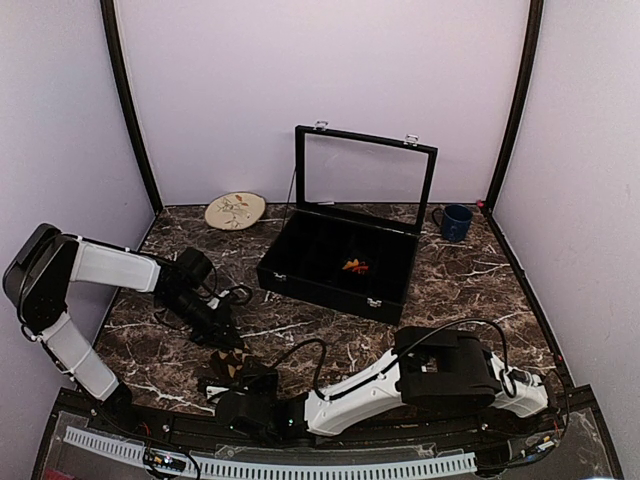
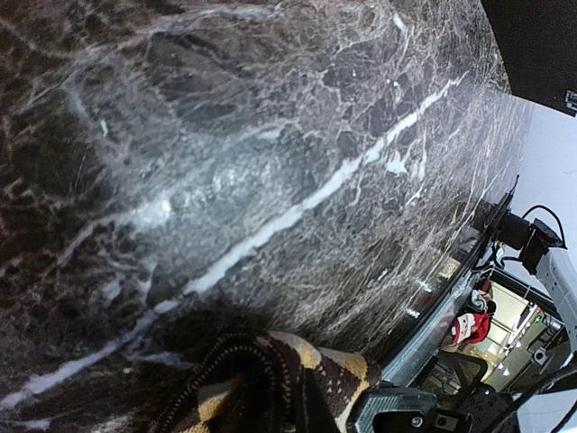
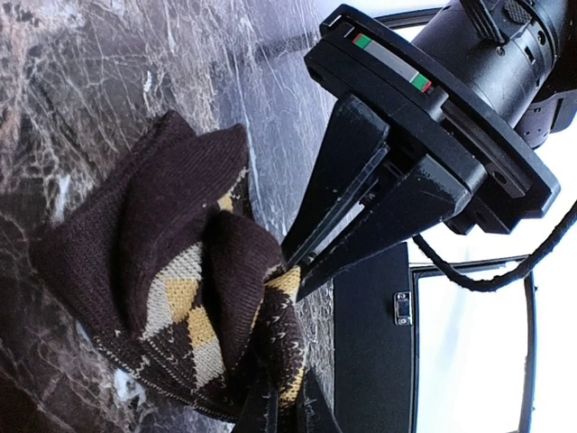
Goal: Roll the socks
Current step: Roll the sock at the center of the board.
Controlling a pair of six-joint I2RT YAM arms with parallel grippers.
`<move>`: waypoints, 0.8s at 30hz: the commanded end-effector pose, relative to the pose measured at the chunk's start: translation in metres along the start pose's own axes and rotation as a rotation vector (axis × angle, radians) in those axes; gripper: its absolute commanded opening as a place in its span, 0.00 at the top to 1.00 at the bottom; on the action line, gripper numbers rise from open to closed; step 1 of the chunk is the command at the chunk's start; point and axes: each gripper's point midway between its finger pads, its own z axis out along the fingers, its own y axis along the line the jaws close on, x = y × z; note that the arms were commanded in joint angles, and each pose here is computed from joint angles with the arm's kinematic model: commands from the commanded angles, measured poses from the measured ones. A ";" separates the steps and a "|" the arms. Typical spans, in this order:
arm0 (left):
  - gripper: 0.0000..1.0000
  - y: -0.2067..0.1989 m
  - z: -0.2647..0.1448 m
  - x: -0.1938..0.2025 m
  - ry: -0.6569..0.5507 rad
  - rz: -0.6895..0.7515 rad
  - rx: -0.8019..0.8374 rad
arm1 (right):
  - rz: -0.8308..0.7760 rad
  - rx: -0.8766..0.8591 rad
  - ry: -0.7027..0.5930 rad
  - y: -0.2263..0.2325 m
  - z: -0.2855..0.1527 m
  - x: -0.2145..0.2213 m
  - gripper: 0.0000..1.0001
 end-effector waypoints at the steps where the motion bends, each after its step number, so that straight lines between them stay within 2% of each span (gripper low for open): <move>1: 1.00 -0.008 -0.003 -0.003 -0.015 0.034 0.010 | 0.038 0.009 -0.002 0.006 -0.002 -0.007 1.00; 6: 1.00 -0.008 -0.010 -0.013 -0.134 0.082 0.007 | 0.100 0.024 0.046 -0.003 0.000 -0.001 0.99; 8: 1.00 -0.010 -0.015 -0.018 -0.200 0.107 0.015 | 0.132 0.015 0.071 -0.006 0.001 0.002 0.95; 9: 1.00 -0.011 -0.017 -0.020 -0.230 0.118 0.022 | 0.150 0.010 0.081 -0.007 0.000 0.003 0.91; 12: 1.00 -0.015 -0.024 -0.027 -0.315 0.142 0.041 | 0.189 -0.016 0.108 -0.009 -0.001 0.007 0.67; 14: 1.00 -0.017 -0.026 -0.032 -0.355 0.152 0.051 | 0.222 -0.031 0.121 -0.012 -0.003 0.007 0.57; 18: 1.00 -0.017 -0.025 -0.040 -0.394 0.163 0.059 | 0.305 -0.065 0.148 -0.017 -0.005 0.011 0.50; 24: 1.00 -0.009 -0.016 -0.048 -0.420 0.163 0.060 | 0.431 -0.113 0.165 -0.029 -0.013 0.014 0.47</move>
